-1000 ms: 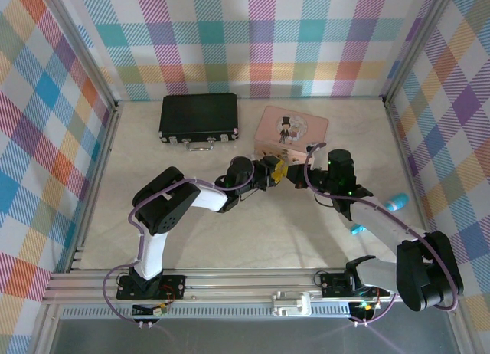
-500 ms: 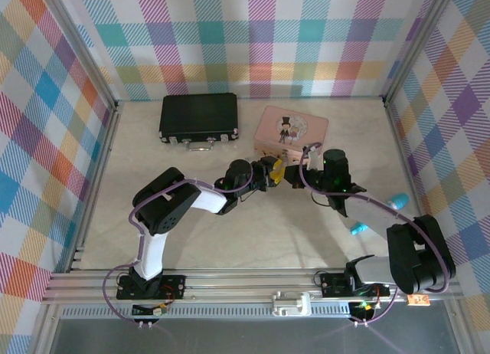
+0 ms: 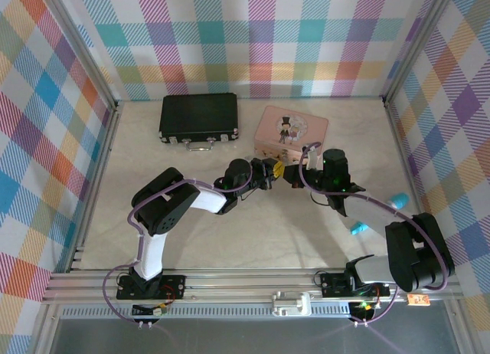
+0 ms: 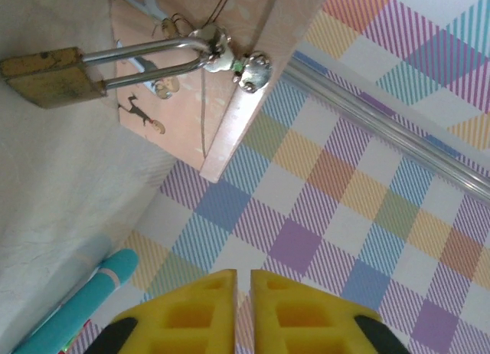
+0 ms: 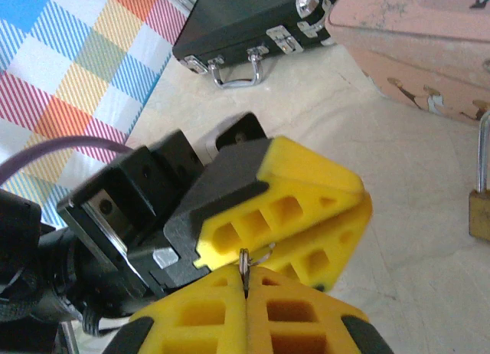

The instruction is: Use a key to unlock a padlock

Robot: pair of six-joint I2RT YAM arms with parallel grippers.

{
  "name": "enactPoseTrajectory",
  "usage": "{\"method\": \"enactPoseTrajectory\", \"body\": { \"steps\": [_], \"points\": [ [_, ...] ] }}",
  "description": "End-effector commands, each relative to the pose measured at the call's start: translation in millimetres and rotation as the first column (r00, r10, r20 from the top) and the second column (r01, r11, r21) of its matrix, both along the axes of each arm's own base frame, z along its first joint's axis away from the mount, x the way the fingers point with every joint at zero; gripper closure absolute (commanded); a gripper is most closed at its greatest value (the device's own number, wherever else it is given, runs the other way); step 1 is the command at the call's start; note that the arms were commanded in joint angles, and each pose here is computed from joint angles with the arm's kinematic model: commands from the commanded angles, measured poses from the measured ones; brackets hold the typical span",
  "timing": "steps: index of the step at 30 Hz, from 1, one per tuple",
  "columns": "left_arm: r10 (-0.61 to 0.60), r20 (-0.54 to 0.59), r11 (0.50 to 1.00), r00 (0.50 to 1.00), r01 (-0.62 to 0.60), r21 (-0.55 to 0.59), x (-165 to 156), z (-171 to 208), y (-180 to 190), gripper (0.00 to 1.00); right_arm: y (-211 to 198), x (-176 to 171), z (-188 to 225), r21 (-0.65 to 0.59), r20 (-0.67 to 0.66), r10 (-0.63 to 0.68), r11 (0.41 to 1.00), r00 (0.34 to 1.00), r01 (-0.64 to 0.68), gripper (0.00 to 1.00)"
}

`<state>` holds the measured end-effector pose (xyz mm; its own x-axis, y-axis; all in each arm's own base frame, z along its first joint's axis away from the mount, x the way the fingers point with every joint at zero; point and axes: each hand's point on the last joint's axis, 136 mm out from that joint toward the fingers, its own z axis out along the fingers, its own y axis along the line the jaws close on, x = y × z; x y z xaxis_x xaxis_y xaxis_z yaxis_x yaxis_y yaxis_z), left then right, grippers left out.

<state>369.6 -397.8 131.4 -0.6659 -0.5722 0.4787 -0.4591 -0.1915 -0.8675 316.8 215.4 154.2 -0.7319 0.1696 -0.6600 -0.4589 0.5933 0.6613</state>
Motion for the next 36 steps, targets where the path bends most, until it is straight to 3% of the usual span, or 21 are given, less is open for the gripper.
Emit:
{"method": "enactPoseTrajectory", "body": {
  "steps": [1,2,4,9,13,17,23,26,36],
  "points": [
    [-0.001,0.036,0.999,0.999,0.002,-0.037,-1,20,-3,0.95,2,-7,13,0.010,0.050,0.029,1.000,0.998,-0.029,1.00],
    [-0.003,0.040,0.999,0.999,0.004,-0.038,-1,20,-4,1.00,2,-7,15,0.009,0.054,0.027,1.000,0.998,-0.027,1.00],
    [-0.001,0.058,0.999,0.998,0.004,-0.037,0,23,-4,1.00,1,-9,15,0.008,0.052,0.020,1.000,0.998,-0.021,1.00],
    [-0.010,0.195,0.997,0.981,-0.006,0.081,11,37,5,1.00,-11,-13,30,0.039,0.059,-0.059,0.998,0.997,0.057,0.54],
    [-0.026,0.366,0.965,0.930,-0.072,0.251,18,57,25,1.00,-20,-16,47,0.057,0.054,-0.112,0.992,0.992,0.108,0.40],
    [-0.099,0.488,0.922,0.867,-0.104,0.373,21,79,32,1.00,-13,-17,58,0.141,-0.006,-0.063,0.988,0.998,0.063,0.39],
    [-0.194,0.651,0.902,0.734,-0.128,0.413,13,116,28,1.00,5,-13,78,0.343,0.000,0.035,0.939,0.999,-0.032,0.58],
    [-0.202,0.700,0.905,0.685,-0.142,0.401,8,125,29,1.00,8,-13,87,0.394,0.036,0.056,0.917,0.998,-0.065,0.60],
    [-0.146,0.721,0.937,0.677,-0.138,0.319,6,128,29,1.00,15,-11,85,0.431,0.049,0.078,0.898,0.996,-0.091,0.60]
  ]
}}
